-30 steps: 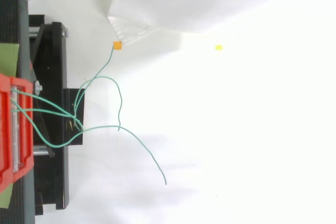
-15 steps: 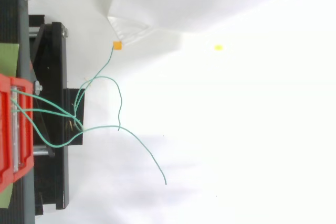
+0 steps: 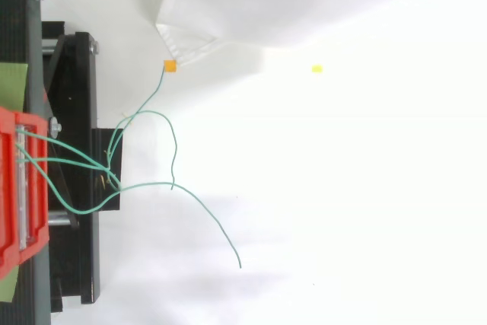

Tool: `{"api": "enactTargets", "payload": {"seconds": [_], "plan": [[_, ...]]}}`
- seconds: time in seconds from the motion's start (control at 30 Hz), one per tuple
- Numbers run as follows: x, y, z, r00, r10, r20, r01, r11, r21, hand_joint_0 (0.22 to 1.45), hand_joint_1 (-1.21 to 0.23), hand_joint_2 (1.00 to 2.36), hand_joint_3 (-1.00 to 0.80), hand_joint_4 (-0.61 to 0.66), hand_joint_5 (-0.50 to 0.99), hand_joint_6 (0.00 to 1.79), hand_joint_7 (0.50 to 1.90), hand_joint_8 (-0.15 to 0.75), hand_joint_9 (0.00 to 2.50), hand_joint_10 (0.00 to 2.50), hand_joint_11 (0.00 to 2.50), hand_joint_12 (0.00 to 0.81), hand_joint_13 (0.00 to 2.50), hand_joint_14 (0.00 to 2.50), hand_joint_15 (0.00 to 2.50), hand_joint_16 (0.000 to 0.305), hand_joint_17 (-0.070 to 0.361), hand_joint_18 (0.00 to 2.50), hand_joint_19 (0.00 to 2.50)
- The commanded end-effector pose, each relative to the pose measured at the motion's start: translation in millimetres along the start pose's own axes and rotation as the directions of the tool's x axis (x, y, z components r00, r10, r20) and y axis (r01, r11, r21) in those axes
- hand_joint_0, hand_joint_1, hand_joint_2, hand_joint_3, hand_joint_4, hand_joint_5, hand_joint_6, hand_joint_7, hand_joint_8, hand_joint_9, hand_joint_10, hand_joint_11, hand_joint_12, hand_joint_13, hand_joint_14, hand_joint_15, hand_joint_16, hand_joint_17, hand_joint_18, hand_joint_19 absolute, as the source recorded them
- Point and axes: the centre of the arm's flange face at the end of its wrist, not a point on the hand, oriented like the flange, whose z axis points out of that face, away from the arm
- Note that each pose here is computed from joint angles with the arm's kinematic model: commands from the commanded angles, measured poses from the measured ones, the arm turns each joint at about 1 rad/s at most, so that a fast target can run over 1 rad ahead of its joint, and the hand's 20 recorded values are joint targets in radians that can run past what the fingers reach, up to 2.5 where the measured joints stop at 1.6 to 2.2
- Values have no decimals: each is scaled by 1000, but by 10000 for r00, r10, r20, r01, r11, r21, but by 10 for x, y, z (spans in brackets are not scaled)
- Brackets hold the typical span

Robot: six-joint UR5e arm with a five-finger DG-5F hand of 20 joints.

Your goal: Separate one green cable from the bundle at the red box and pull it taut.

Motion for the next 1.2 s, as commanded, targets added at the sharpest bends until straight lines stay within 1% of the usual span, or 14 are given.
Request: {"api": "enactTargets", "payload": {"seconds": [0.0, 0.27, 0.33, 0.4, 0.47, 0.5, 0.57, 0.6, 0.63, 0.7, 0.83, 0.97, 1.0, 1.17], "plan": [[-1, 2, -1, 10000, 7, -2, -7, 10000, -8, 492, -721, 1000, -500, 218, -151, 503, 808, 251, 922, 20, 752, 273, 617, 21, 623, 41, 92, 537, 857], [0, 8, -1, 10000, 7, -2, -7, 10000, -8, 497, -672, 1000, -500, 209, -162, 503, 801, 255, 918, 19, 753, 283, 625, 22, 654, 42, 95, 557, 888], [0, 8, -1, 10000, 7, -2, -7, 10000, -8, 532, -659, 1000, -500, 193, -169, 503, 787, 240, 898, 20, 730, 278, 620, 22, 643, 40, 91, 552, 901], [-2, 1, -2, 10000, -3, 1, 3, 10000, 3, 541, -662, 1000, -500, 167, -189, 503, 761, 234, 737, 19, 612, 277, 509, 20, 587, 40, 91, 522, 894], [0, 8, -1, 10000, 7, -2, -7, 10000, -8, 543, -665, 1000, -500, 163, -206, 502, 749, 246, 631, 15, 556, 278, 448, 20, 545, 40, 91, 486, 891], [-1, 2, -1, 10000, 7, -2, -7, 10000, -8, 550, -655, 1000, -500, 120, -238, 502, 728, 247, 476, 13, 466, 276, 321, 17, 481, 40, 89, 389, 890], [2, -4, 3, 10000, -3, 1, 3, 10000, 3, 577, -592, 1000, -500, 82, -256, 502, 712, 231, 369, 13, 392, 264, 271, 16, 452, 39, 87, 353, 878], [-2, 1, -2, 10000, -3, 1, 3, 10000, 3, 593, -541, 1000, -500, 34, -268, 502, 691, 226, 319, 10, 339, 260, 229, 15, 426, 39, 88, 312, 875], [1, -5, 2, 10000, -13, 3, 13, 10000, 14, 598, -490, 1000, -500, 10, -271, 501, 658, 233, 335, 12, 338, 255, 234, 16, 442, 40, 90, 300, 886], [1, 9, 0, 10000, 18, -4, -18, 10000, -19, 610, -436, 1000, -500, -12, -273, 501, 669, 219, 324, 9, 328, 247, 240, 15, 426, 40, 90, 279, 854], [-2, 2, -1, 10000, 7, 13, -7, 10000, -11, 615, -302, 1000, -500, -57, -288, 501, 647, 234, 315, 10, 342, 255, 250, 15, 421, 40, 91, 292, 817], [-2, 1, -2, 10000, -3, 1, 3, 10000, 3, 613, -268, 1000, -500, -72, -291, 501, 652, 238, 332, 10, 351, 258, 300, 15, 432, 40, 91, 324, 823], [2, -4, 3, 10000, -3, 1, 3, 10000, 3, 612, -256, 1000, -500, -72, -291, 501, 655, 239, 359, 13, 345, 259, 342, 16, 440, 42, 94, 375, 796], [1, -5, 2, 10000, -13, 3, 13, 10000, 14, 605, -235, 1000, -500, -62, -293, 501, 656, 240, 327, 9, 329, 262, 334, 17, 437, 42, 94, 363, 786]]}}
